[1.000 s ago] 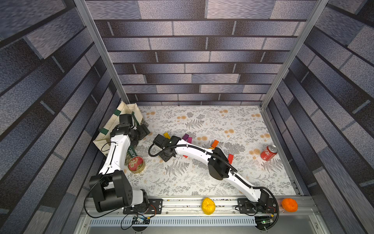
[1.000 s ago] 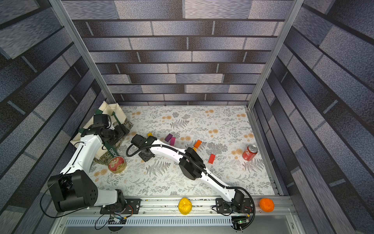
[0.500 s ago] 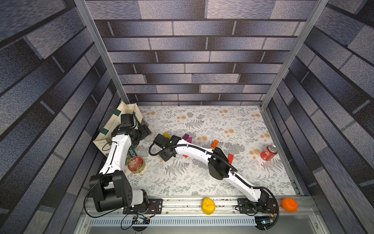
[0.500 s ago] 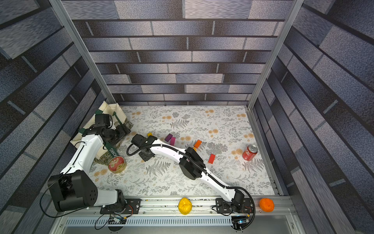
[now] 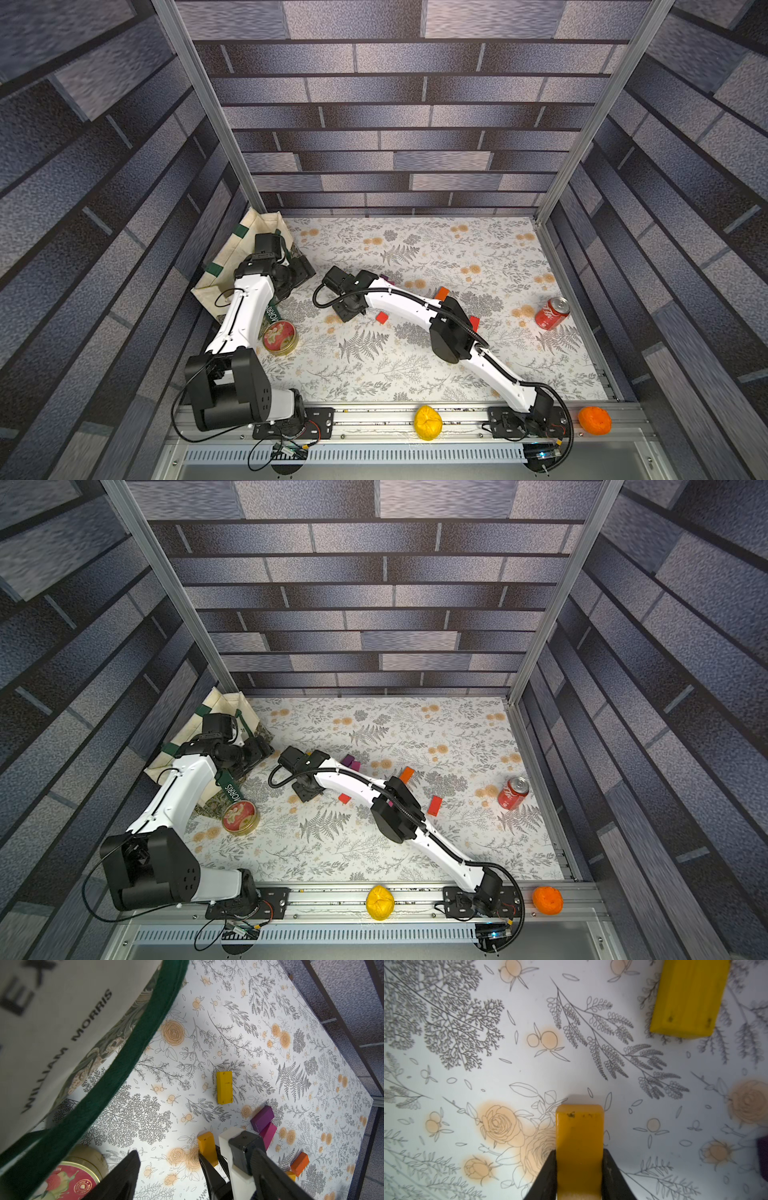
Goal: Assemble the letter v with building blocks
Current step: Assemble the building block at the center of the board.
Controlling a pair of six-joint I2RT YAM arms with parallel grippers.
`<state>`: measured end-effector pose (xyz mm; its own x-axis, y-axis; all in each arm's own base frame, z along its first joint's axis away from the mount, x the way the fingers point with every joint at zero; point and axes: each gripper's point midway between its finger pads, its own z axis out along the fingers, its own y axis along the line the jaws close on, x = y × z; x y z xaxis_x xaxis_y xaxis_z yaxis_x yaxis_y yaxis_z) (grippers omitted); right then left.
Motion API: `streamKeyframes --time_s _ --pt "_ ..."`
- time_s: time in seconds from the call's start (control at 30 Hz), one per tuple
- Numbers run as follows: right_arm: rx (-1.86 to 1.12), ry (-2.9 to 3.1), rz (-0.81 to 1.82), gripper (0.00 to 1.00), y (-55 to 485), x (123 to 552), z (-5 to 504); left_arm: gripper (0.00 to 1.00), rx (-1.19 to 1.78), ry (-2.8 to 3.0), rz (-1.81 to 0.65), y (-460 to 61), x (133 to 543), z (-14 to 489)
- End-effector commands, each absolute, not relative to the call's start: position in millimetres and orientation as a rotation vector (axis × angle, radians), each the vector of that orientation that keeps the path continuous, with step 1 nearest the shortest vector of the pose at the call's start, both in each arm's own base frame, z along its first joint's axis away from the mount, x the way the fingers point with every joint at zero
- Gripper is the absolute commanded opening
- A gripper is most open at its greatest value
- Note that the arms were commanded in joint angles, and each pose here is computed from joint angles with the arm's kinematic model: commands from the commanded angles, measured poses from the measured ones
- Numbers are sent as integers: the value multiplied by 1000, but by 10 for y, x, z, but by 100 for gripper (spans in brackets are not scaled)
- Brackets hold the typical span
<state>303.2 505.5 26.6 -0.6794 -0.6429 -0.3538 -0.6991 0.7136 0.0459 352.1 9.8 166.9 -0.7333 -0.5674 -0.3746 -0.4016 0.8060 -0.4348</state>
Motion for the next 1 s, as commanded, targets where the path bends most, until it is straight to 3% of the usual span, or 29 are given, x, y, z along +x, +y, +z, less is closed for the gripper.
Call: streamKeyframes --time_s 0.0,0.97 --pt "-993 2663 173 24 4867 3104 252 86 -748 2506 -470 60 3505 1675" --pt "-869 2646 149 23 4837 3466 170 86 -740 2542 -517 -46 3508 1629"
